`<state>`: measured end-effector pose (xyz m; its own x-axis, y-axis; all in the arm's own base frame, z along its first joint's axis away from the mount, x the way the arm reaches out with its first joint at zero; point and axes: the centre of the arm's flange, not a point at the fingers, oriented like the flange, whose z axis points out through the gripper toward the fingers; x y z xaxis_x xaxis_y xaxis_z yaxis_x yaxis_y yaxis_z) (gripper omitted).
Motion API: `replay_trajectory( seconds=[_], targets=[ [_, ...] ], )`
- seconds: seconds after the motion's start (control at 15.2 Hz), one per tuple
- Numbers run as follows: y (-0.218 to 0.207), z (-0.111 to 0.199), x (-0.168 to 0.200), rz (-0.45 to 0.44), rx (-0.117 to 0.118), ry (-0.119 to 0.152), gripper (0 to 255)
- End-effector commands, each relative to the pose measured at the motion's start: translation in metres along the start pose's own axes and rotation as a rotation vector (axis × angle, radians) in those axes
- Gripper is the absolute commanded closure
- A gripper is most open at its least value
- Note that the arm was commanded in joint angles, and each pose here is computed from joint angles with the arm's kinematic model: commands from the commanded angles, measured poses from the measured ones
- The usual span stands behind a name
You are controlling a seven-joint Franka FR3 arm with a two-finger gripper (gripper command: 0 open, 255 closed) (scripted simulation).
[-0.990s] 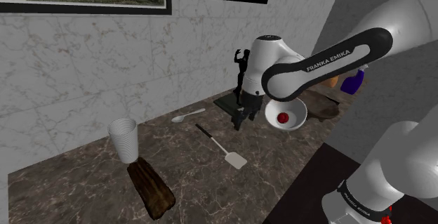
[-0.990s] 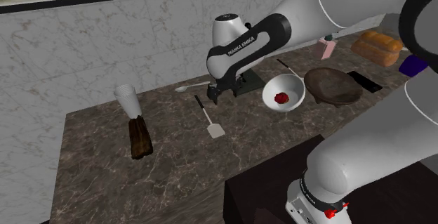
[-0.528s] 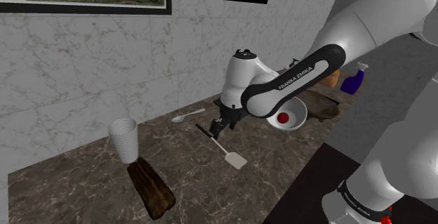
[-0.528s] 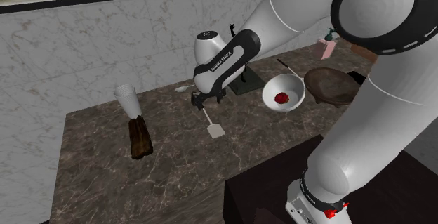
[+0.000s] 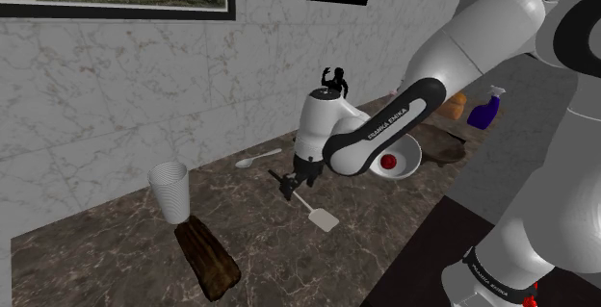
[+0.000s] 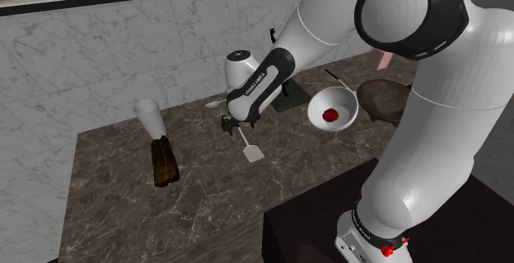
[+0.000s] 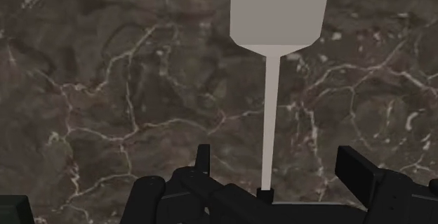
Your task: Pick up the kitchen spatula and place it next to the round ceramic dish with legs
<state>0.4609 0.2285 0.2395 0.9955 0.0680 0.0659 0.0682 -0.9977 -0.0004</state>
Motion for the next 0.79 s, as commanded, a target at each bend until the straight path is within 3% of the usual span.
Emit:
replay_trajectory(
  seconds=[0.0, 0.46, 0.53, 0.73],
  targets=[
    [-0.0001, 0.0077, 0.001, 0.0, 0.0, 0.0, 0],
    [-0.0001, 0.0077, 0.001, 0.0, 0.0, 0.0, 0],
    [-0.0001, 0.0077, 0.001, 0.0, 0.0, 0.0, 255],
    [-0.0001, 0.0077, 0.001, 0.0, 0.0, 0.0, 255]
  ],
)
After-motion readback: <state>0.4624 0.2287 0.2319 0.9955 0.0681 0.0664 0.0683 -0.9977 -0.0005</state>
